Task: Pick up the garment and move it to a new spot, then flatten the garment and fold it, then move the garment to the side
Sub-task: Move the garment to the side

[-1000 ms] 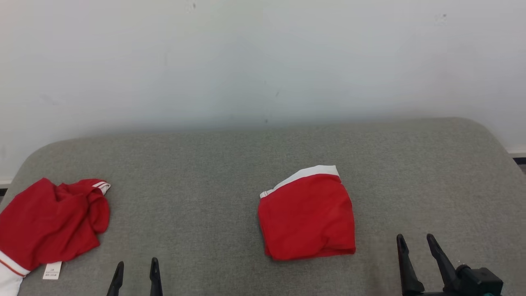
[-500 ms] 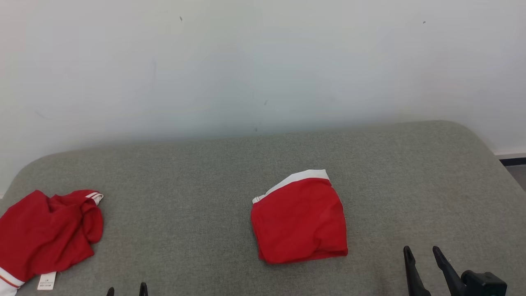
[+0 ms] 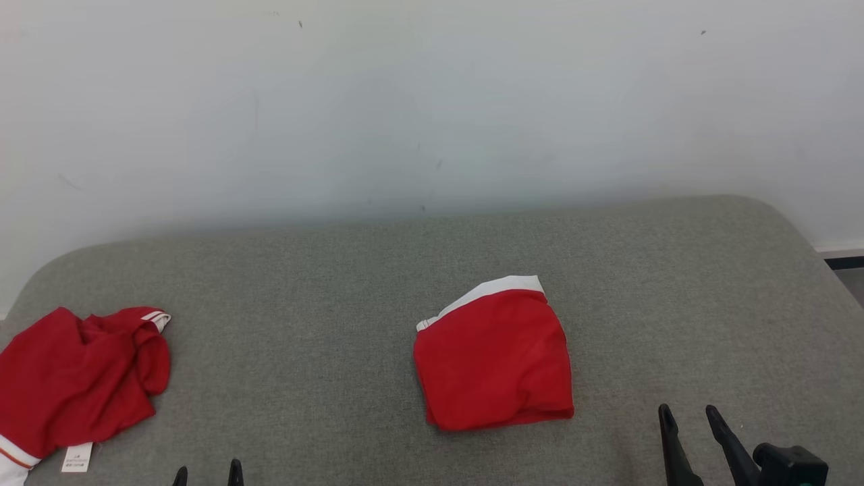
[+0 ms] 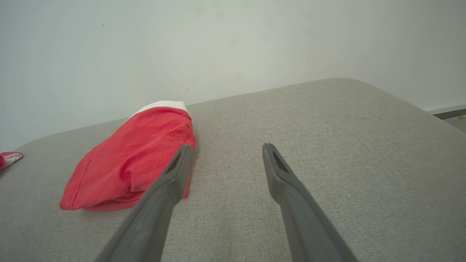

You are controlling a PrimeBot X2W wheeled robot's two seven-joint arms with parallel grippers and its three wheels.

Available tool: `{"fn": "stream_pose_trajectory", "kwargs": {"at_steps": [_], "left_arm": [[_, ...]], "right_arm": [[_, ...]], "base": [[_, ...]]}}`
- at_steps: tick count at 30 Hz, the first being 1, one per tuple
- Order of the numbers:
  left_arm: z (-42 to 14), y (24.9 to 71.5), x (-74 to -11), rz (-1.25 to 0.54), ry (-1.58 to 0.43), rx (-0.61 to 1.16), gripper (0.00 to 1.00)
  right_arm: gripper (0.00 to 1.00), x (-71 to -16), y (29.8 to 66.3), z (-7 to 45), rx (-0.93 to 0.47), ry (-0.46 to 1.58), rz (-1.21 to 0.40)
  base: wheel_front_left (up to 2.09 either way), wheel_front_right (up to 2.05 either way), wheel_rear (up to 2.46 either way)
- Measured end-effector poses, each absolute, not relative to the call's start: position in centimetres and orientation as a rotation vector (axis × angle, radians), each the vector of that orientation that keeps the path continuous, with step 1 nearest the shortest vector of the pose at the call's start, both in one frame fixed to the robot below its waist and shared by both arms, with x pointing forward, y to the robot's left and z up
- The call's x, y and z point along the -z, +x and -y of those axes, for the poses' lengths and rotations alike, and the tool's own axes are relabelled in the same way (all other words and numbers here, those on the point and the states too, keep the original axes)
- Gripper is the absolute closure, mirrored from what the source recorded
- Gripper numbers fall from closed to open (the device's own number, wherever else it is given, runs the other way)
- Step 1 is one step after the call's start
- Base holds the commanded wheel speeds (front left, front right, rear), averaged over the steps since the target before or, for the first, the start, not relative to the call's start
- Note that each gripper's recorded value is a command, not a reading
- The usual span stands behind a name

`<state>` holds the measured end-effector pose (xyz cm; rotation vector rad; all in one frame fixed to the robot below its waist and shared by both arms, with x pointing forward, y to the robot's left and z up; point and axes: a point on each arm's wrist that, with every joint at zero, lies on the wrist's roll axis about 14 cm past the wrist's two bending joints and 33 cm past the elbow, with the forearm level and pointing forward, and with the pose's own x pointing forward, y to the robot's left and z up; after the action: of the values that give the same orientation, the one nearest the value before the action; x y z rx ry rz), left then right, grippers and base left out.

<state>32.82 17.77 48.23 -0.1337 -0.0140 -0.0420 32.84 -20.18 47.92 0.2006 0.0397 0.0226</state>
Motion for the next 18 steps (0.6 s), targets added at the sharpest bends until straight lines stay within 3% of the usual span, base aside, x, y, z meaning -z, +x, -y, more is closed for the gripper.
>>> {"fn": "stream_pose_trajectory", "kwargs": {"at_steps": [18], "left_arm": [[-17.74, 32.89, -48.14, 0.011, -0.134, 0.043, 0.0]], "right_arm": [[0.0, -47.48, 33.05, 19.5, -0.029, 0.216, -0.051]], "base": [[0.0, 0.0, 0.0]]}}
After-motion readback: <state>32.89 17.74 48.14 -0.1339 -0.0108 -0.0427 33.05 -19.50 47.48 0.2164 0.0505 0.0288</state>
